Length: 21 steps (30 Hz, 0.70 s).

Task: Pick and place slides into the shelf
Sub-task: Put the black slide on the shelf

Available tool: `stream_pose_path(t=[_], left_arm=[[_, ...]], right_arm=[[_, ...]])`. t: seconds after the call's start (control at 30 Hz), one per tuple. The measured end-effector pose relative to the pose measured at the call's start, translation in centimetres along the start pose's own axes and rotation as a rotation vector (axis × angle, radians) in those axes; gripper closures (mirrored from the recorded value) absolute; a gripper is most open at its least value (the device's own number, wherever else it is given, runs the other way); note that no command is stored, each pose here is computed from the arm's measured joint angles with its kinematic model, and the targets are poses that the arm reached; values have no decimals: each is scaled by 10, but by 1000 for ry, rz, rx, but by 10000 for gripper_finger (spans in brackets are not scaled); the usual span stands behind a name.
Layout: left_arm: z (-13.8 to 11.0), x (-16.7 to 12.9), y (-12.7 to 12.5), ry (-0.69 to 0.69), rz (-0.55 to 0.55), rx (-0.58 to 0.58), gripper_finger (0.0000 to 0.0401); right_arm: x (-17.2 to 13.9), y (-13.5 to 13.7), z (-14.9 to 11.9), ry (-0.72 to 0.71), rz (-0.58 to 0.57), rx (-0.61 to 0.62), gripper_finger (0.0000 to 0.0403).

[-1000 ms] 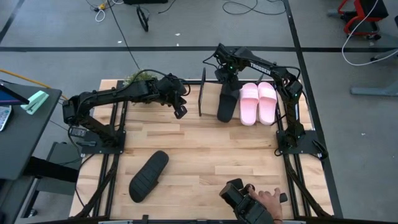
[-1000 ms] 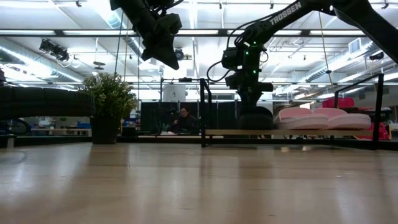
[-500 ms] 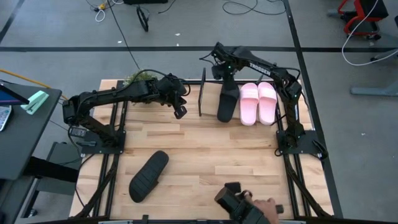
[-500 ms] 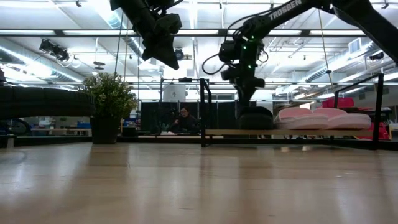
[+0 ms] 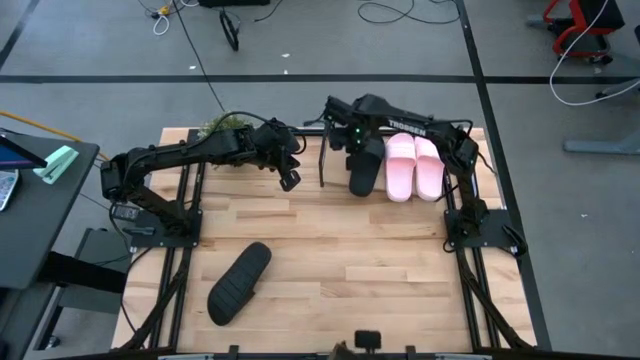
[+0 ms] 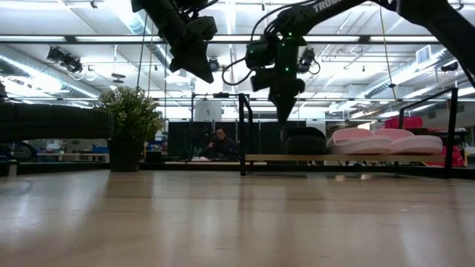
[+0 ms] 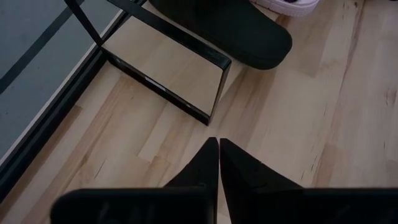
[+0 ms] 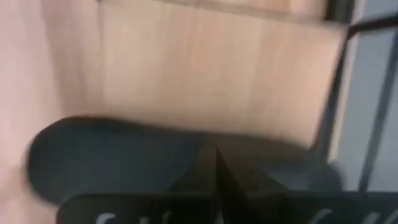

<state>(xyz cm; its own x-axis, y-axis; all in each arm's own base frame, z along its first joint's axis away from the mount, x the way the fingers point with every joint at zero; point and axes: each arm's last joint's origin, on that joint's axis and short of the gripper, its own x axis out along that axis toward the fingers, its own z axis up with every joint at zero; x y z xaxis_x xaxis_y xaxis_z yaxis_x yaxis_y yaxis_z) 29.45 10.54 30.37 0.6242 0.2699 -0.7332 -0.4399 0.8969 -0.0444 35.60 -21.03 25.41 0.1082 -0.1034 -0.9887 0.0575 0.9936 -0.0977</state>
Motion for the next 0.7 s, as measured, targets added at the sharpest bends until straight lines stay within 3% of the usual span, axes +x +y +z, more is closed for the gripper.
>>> stream_pose_path(t=[0.13, 0.33, 0.53, 0.7], left_arm=[[-1, 0, 0, 9, 1, 0, 390], [-12, -1, 1, 128, -1, 6, 386], [-19, -2, -4, 206, -184, 33, 383], [-20, -3, -2, 213, -305, 133, 396]], right_arm=[[-6, 22, -1, 70, 61, 30, 397], [-41, 52, -2, -7, 100, 83, 398], [-70, 67, -18, -65, 104, 193, 399], [-79, 79, -41, -77, 114, 314, 398]])
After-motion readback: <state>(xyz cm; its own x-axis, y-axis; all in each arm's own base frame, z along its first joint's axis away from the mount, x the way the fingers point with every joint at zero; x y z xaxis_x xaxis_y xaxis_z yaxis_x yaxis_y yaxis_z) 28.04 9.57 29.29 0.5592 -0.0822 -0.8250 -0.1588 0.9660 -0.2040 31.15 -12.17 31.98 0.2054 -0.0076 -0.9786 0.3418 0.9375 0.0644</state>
